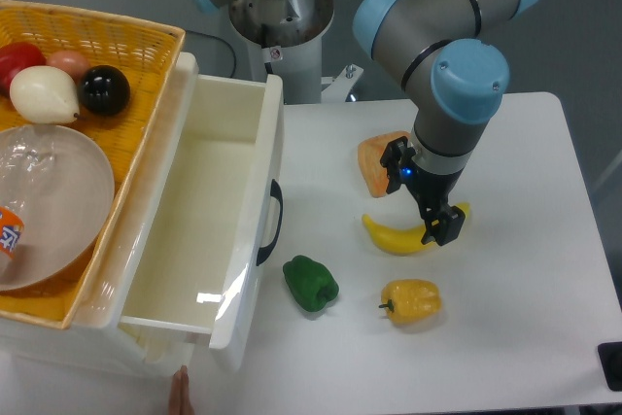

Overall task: Pick up the yellow pepper
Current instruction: 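Move the gripper from the banana toward the yellow bell pepper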

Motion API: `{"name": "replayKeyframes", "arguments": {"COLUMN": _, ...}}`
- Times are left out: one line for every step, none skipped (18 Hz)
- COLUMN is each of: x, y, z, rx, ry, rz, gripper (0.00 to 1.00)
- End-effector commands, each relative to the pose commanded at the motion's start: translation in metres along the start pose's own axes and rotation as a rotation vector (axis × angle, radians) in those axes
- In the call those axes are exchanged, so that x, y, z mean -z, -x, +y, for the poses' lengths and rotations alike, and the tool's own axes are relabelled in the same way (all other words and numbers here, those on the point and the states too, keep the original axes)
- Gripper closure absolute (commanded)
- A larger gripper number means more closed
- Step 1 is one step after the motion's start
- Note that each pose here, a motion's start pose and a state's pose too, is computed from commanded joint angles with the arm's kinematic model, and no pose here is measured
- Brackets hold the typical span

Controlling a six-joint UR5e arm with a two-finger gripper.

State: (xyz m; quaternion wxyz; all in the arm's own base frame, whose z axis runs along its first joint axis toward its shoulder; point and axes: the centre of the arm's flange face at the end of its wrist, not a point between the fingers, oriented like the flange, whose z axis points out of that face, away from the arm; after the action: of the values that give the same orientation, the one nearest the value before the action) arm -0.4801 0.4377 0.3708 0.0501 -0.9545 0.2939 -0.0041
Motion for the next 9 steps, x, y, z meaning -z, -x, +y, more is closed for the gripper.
{"name": "replayKeyframes", "arguments": {"x": -0.0018, "y": -0.0027, "z": -0.0020, "rx": -0.003, "ry": 0.000, "rz": 0.000, "gripper": 0.00}}
{"name": "replayKeyframes", "arguments": {"x": -0.0033, "y": -0.0026, "z": -0.0028, "rx": -0.005, "ry": 0.000, "rz": 0.000, "gripper": 0.00}}
{"name": "replayKeyframes", "arguments": {"x": -0.0024, "y": -0.0004, "z": -0.0040, "rx": -0.007, "ry": -0.002, "rz": -0.009, "gripper": 0.00}}
{"name": "replayKeyframes", "arguments": {"x": -0.0036, "y": 0.0000, "z": -0.0040, "rx": -0.007, "ry": -0.004, "rz": -0.010, "gripper": 0.00}}
{"name": "replayKeyframes", "arguments": {"x": -0.0050, "y": -0.0006, "z": -0.0049, "rx": -0.010, "ry": -0.004, "rz": -0.009, "gripper": 0.00}}
{"name": "replayKeyframes", "arguments": {"x": -0.0101, "y": -0.0029, "z": -0.0073, "rx": -0.008, "ry": -0.003, "rz": -0.001, "gripper": 0.00}}
{"name": "replayKeyframes", "arguments": {"x": -0.0095, "y": -0.0021, "z": -0.0093, "rx": -0.008, "ry": -0.002, "rz": -0.014, "gripper": 0.00}}
{"name": "replayKeyframes", "arguments": {"x": -0.0093, "y": -0.0008, "z": -0.0094, "rx": -0.016, "ry": -0.003, "rz": -0.032, "gripper": 0.00}}
{"name": "replayKeyframes", "arguments": {"x": -0.0104, "y": -0.0014, "z": -0.0083, "rx": -0.010, "ry": -0.002, "rz": -0.035, "gripper": 0.00}}
